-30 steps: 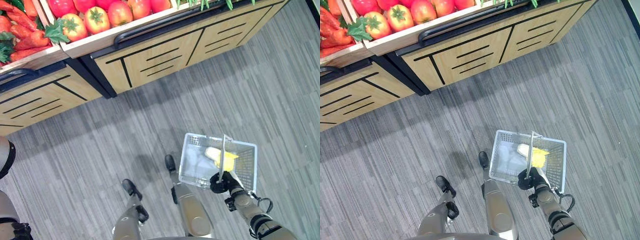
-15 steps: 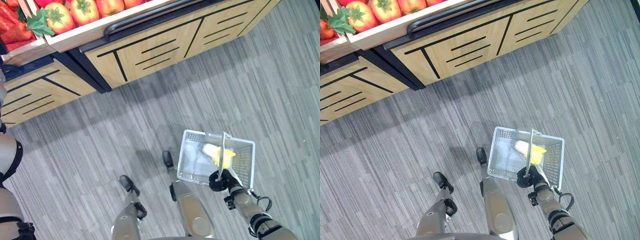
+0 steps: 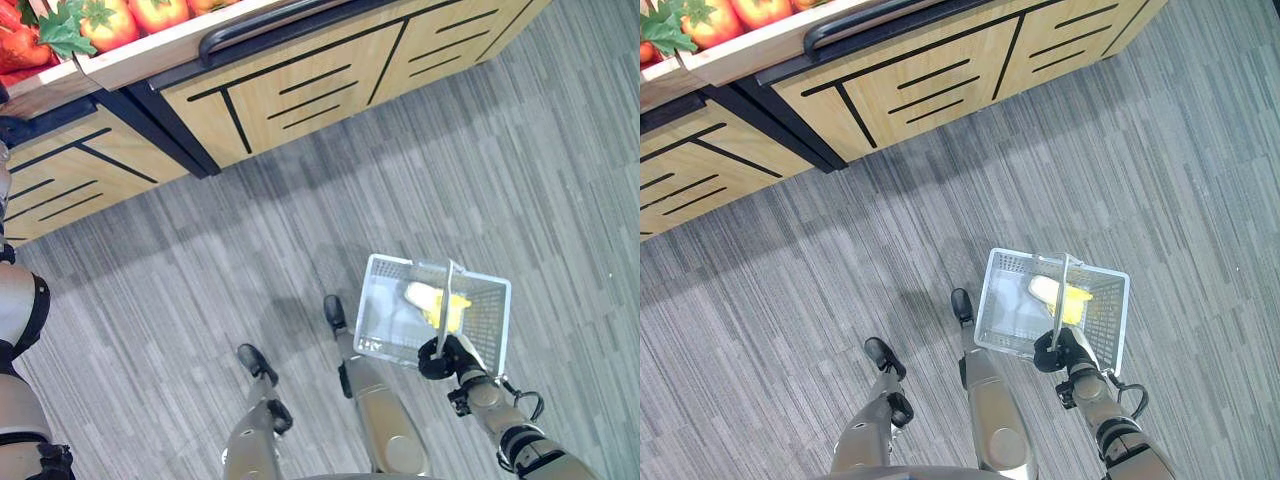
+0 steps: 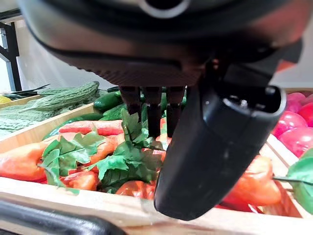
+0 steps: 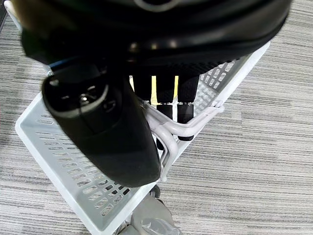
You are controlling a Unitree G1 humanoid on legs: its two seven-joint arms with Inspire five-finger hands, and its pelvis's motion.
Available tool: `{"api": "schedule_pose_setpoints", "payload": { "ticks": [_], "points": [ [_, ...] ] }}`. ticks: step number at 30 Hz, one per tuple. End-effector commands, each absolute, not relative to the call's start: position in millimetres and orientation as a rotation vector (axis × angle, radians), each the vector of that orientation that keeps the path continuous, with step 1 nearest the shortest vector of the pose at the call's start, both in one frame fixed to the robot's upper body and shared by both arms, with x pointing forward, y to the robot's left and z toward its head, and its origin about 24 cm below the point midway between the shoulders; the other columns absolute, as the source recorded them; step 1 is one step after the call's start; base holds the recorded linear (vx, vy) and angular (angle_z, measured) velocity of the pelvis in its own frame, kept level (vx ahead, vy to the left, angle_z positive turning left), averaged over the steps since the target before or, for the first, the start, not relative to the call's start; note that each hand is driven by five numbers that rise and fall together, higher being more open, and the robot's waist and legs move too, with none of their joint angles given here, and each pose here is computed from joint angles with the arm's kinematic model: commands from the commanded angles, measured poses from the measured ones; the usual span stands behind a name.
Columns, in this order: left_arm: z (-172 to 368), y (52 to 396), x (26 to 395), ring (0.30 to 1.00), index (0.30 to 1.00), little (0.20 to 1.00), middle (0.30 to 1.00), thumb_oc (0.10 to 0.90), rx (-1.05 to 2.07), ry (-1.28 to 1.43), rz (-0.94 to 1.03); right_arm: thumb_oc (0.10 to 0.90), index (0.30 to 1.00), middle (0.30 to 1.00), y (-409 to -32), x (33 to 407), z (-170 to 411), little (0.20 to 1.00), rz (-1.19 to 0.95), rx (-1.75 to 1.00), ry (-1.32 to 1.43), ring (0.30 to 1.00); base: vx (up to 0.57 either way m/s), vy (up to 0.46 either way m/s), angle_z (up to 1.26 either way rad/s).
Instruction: Get the vegetables into the basket
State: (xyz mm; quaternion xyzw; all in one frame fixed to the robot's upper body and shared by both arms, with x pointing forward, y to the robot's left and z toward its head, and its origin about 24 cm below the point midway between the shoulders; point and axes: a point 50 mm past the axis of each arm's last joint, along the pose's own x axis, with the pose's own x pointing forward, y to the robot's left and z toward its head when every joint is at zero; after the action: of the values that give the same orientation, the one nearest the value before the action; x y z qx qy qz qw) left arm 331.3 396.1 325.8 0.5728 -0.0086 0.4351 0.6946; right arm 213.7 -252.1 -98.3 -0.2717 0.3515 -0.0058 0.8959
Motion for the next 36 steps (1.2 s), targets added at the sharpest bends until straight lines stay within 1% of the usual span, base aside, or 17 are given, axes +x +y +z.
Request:
{"api": "schedule_pose_setpoints", "payload": {
  "ticks": [1, 14, 17, 22, 36],
  "points": [
    [334, 421, 307, 0.3, 0.3, 0.3, 0.3, 0.4, 1.247, 0.014, 1.099, 0.4, 0.3, 0.3, -259, 157, -129, 0.3, 0.048, -0.594, 0.952, 0.3, 0.0, 0.0, 0.0],
    [335, 415, 312, 0.3, 0.3, 0.3, 0.3, 0.4, 1.235, -0.024, 1.081, 0.4, 0.3, 0.3, -260, 155, -130, 0.3, 0.055, -0.599, 0.962, 0.3, 0.0, 0.0, 0.0],
    [348, 412, 309, 0.3, 0.3, 0.3, 0.3, 0.4, 1.208, -0.095, 1.104, 0.4, 0.3, 0.3, -262, 150, -131, 0.3, 0.058, -0.606, 0.977, 0.3, 0.0, 0.0, 0.0],
    [359, 413, 304, 0.3, 0.3, 0.3, 0.3, 0.4, 1.207, -0.137, 1.132, 0.4, 0.3, 0.3, -265, 145, -132, 0.3, 0.058, -0.619, 0.996, 0.3, 0.0, 0.0, 0.0],
    [380, 411, 296, 0.3, 0.3, 0.3, 0.3, 0.4, 1.308, -0.156, 1.136, 0.4, 0.3, 0.3, -278, 126, -136, 0.3, 0.058, -0.651, 1.072, 0.3, 0.0, -0.004, 0.0]
  ]
}}
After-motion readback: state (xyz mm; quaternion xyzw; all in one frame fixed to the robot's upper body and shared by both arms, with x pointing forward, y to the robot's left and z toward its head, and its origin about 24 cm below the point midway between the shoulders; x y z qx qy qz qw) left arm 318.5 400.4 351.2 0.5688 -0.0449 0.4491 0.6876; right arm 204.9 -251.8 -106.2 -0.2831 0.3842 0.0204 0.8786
